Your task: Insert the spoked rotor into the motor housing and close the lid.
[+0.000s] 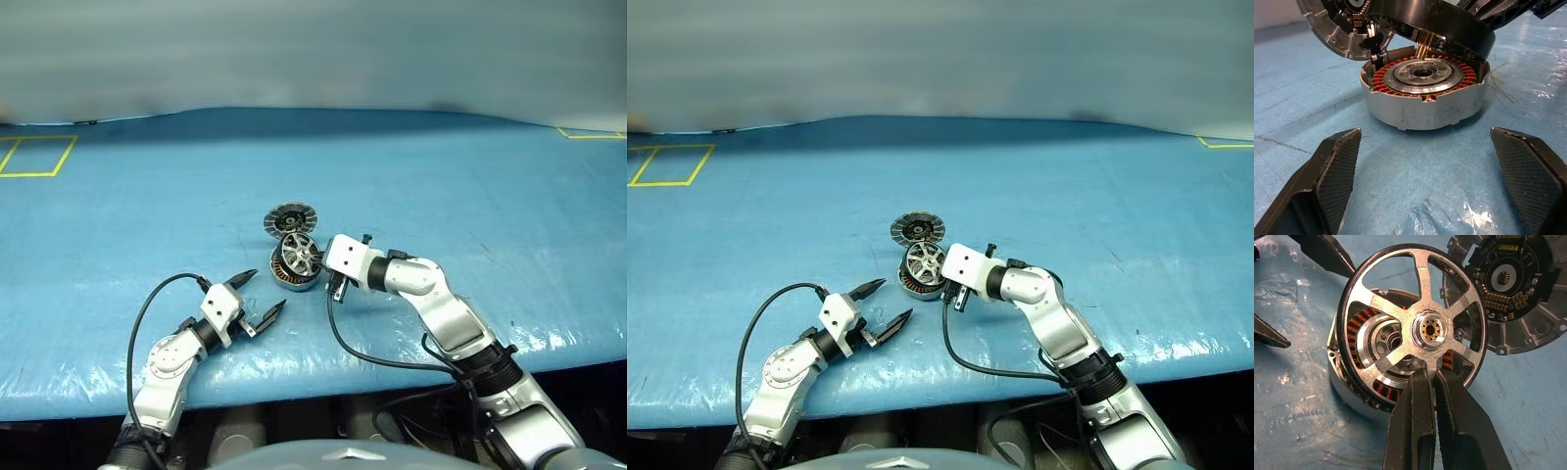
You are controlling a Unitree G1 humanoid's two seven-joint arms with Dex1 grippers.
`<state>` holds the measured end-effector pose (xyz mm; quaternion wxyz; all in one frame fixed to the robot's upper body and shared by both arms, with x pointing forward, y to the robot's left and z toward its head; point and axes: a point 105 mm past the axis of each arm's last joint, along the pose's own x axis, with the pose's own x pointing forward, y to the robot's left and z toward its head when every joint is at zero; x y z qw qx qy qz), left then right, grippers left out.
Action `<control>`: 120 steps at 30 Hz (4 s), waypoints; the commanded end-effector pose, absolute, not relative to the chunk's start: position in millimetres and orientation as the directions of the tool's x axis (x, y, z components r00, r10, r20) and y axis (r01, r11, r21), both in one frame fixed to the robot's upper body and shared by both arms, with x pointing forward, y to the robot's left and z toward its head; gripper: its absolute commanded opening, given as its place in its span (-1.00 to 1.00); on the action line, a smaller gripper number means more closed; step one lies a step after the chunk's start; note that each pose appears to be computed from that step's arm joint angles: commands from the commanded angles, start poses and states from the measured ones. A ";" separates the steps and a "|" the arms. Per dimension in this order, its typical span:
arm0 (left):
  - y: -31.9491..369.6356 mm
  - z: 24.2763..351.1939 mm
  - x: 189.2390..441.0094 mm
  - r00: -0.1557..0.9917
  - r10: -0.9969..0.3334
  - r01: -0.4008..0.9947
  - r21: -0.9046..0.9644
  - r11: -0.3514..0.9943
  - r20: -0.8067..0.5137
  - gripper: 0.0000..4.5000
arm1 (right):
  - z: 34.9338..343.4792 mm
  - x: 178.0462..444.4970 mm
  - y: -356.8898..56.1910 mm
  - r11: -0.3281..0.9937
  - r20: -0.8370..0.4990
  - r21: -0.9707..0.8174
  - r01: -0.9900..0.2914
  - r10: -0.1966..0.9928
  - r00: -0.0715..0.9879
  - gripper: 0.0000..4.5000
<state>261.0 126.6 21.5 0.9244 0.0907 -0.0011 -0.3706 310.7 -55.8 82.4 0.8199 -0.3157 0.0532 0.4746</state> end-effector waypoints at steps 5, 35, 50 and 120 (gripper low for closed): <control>126.4 20.2 259.7 0.727 -0.683 0.683 0.167 0.711 -0.071 1.00 | 99.0 310.2 -48.2 0.345 -0.328 -0.489 -0.801 0.779 0.535 -0.33; 129.1 17.5 258.2 0.738 -0.670 0.672 0.165 0.722 -0.078 1.00 | 79.3 321.3 -38.4 0.538 -0.279 -0.075 -0.840 0.797 0.536 -0.88; 129.9 17.0 257.3 0.738 -0.669 0.673 0.165 0.721 -0.082 1.00 | 57.4 316.9 -41.6 0.518 -0.372 -0.161 -0.840 0.757 0.538 -0.99; 156.9 17.1 252.2 0.807 -0.583 0.589 0.161 0.792 -0.087 1.00 | 89.7 315.1 -23.0 0.451 -0.106 0.003 -0.892 0.888 0.448 -0.32</control>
